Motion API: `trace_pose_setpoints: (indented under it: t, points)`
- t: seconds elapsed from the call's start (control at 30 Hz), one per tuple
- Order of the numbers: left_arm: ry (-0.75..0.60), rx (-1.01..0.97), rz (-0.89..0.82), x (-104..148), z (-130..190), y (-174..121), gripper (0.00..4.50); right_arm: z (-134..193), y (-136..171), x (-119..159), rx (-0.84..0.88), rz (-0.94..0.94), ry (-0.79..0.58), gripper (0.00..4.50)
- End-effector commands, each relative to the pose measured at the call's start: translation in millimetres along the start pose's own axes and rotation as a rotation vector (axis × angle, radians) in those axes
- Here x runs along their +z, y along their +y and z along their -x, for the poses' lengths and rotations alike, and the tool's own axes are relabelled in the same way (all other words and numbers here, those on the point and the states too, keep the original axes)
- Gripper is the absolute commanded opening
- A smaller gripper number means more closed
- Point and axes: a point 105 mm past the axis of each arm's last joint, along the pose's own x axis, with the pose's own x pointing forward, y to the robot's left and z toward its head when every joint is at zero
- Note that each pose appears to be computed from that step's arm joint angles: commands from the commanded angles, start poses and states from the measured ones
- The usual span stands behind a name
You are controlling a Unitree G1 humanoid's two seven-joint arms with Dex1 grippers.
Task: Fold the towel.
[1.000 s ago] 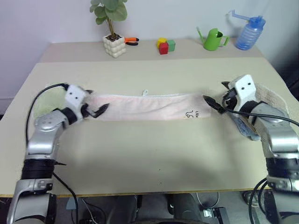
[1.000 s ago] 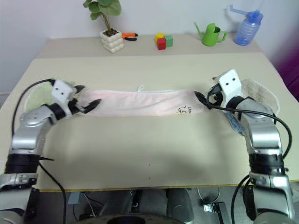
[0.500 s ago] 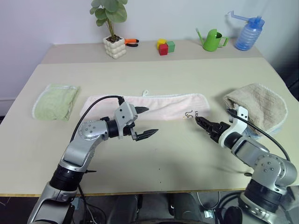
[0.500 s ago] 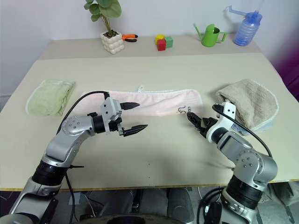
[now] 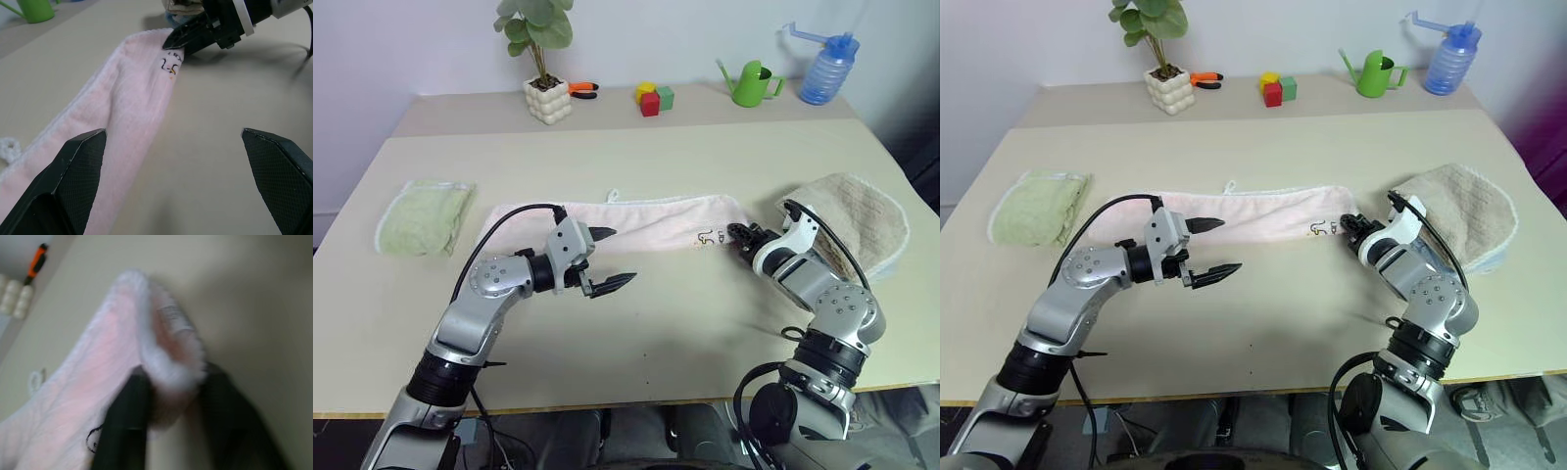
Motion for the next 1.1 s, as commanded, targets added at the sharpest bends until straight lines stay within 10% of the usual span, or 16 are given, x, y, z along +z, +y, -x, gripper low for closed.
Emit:
trace_pose_setpoints:
  t: [0.03, 0.4, 0.7, 1.1]
  points:
    - [-0.025, 0.028, -0.032, 11, 7, 2, 4.5, 3, 2, 12, 0.0, 0.005, -0.06, 0.01]
    - [0.006, 0.095, -0.007, 2, 18, 12, 4.5, 55, 35, 70, 0.104, 0.621, -0.174, 0.01]
    - [-0.002, 0.11, -0.012, 4, 15, 15, 4.5, 42, 112, -16, 0.487, 1.089, 0.047, 0.01]
    - [0.001, 0.141, 0.001, 2, 18, 11, 4.5, 7, 109, -66, 0.504, 1.132, 0.149, 0.01]
